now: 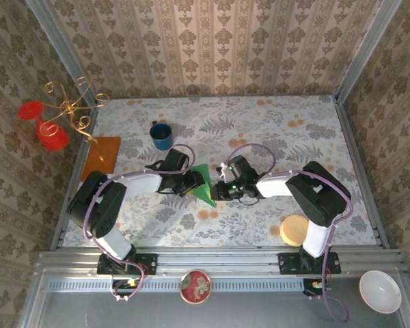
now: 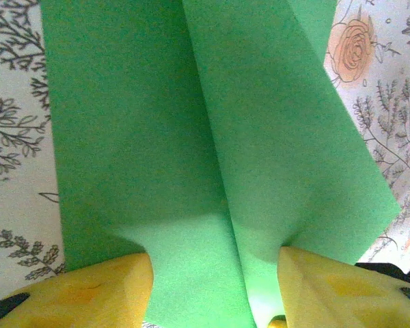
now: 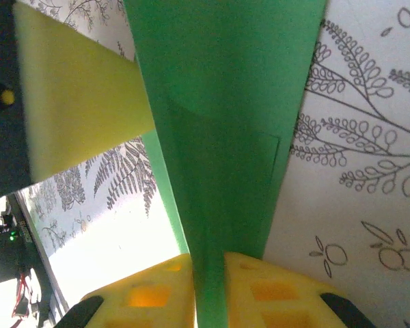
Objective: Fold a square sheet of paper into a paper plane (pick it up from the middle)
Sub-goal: Fourth fold the wing at the center of the table.
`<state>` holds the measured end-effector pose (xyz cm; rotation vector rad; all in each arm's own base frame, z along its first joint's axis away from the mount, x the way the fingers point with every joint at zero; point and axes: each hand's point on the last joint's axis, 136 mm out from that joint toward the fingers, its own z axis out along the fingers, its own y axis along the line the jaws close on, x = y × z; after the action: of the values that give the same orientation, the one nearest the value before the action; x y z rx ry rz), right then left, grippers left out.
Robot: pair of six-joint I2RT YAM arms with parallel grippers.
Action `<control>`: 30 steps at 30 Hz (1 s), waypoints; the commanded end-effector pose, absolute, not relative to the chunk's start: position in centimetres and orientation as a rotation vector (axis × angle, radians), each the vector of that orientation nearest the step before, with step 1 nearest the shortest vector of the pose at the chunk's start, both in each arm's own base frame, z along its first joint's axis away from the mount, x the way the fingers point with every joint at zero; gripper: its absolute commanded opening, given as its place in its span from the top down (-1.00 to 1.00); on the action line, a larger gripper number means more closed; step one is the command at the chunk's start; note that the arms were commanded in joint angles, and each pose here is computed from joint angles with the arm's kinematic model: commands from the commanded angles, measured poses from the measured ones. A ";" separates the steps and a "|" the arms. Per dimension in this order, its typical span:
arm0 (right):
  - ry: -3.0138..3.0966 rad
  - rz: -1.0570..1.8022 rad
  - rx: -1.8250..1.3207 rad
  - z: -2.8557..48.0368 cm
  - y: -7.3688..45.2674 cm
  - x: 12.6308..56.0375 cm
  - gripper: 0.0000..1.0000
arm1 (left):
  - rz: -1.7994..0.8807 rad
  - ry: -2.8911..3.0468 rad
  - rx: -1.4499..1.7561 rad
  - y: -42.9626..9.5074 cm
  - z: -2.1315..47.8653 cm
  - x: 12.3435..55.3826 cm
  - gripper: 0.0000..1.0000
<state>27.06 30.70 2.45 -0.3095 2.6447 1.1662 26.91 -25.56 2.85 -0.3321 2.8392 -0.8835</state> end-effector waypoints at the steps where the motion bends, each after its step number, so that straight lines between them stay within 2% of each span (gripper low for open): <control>1: 2.672 1.174 -0.295 2.9 30.2 26.2 0.60 | -0.673 3.011 -0.375 -23.2 -0.8 24.0 -0.08; 13: 2.702 1.196 -0.313 2.7 30.1 25.4 0.62 | -0.514 3.111 -0.408 -22.0 -2.0 22.9 -0.08; 23: 2.755 1.179 -0.312 1.3 29.7 24.7 0.75 | -0.399 3.199 -0.410 -21.7 -3.4 21.9 -0.08; 30: 2.679 1.175 -0.270 3.7 29.5 25.7 0.55 | -0.330 3.236 -0.354 -21.4 -3.9 21.4 -0.13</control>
<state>25.68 30.07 2.29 -0.2927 2.7078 1.1770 26.87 -25.74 1.99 -0.3492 2.9940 -0.6941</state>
